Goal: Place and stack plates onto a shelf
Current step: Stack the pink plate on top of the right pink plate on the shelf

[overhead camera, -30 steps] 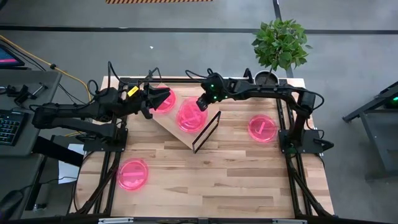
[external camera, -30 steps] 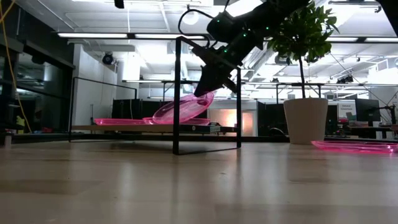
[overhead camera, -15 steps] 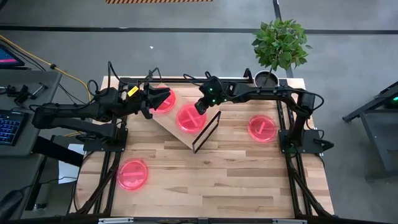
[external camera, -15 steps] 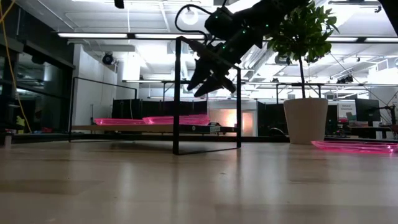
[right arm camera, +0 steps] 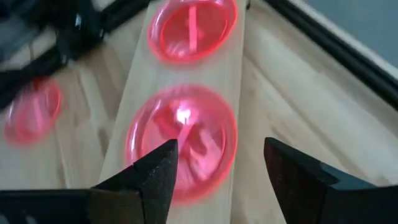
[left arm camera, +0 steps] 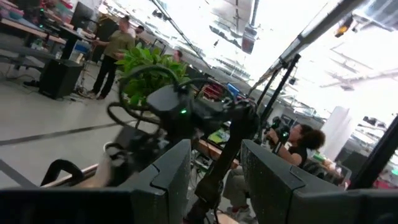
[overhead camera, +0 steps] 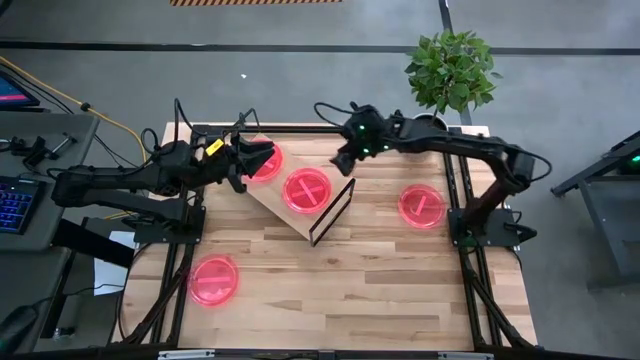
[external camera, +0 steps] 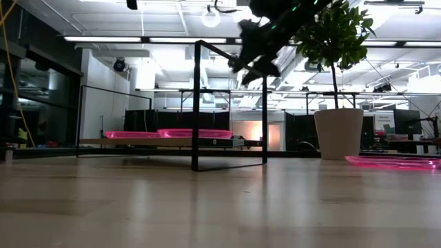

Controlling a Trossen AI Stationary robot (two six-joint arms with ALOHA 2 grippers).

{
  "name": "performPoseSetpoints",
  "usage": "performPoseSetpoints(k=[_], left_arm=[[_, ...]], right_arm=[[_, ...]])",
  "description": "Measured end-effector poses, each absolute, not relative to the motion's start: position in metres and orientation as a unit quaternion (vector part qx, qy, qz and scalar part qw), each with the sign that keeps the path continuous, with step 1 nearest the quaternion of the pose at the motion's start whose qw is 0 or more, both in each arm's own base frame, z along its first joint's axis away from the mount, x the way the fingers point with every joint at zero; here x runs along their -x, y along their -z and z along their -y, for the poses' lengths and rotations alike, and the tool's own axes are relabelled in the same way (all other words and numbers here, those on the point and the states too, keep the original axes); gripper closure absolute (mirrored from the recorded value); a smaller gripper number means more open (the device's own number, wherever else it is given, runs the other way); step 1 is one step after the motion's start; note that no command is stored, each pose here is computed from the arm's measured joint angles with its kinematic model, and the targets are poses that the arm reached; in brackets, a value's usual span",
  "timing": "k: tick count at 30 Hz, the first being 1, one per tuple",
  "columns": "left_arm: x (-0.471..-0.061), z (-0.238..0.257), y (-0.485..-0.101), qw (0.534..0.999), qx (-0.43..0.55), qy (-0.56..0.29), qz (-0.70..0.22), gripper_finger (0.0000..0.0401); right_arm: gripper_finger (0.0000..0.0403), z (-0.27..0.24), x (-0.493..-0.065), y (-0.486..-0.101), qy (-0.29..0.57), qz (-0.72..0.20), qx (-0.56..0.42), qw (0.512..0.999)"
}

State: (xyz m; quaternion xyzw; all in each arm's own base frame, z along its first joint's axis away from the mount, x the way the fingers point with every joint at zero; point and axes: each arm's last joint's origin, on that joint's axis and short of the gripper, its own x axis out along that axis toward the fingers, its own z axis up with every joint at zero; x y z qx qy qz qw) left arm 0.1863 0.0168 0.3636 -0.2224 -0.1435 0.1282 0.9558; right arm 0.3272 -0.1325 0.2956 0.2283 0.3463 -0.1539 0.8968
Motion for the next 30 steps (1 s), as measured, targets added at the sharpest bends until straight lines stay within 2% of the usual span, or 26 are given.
performPoseSetpoints(k=[9,13,17,23,26,30], left_arm=[[-0.187,-0.015,-0.365,0.963,0.212,-0.089,0.14,0.027],[-0.187,-0.014,-0.365,0.964,0.211,-0.084,0.138,0.027],[-0.187,-0.015,-0.365,0.965,0.207,-0.085,0.138,0.027],[-0.187,-0.015,-0.365,0.966,0.201,-0.086,0.137,0.027],[-0.187,-0.015,-0.365,0.966,0.198,-0.092,0.138,0.027],[-0.187,-0.015,-0.365,0.965,0.2,-0.094,0.138,0.027]], right_arm=[[0.018,0.083,-0.271,-0.336,0.194,-0.42,-0.139,0.876],[0.018,0.063,-0.242,-0.349,0.206,-0.405,-0.117,0.883],[0.018,0.045,-0.206,-0.331,0.218,-0.361,-0.18,0.889],[0.018,0.019,-0.171,-0.281,0.211,-0.287,-0.31,0.882],[0.018,0.011,-0.162,-0.26,0.217,-0.297,-0.35,0.862],[0.018,0.003,-0.155,-0.235,0.243,-0.363,-0.353,0.828]])
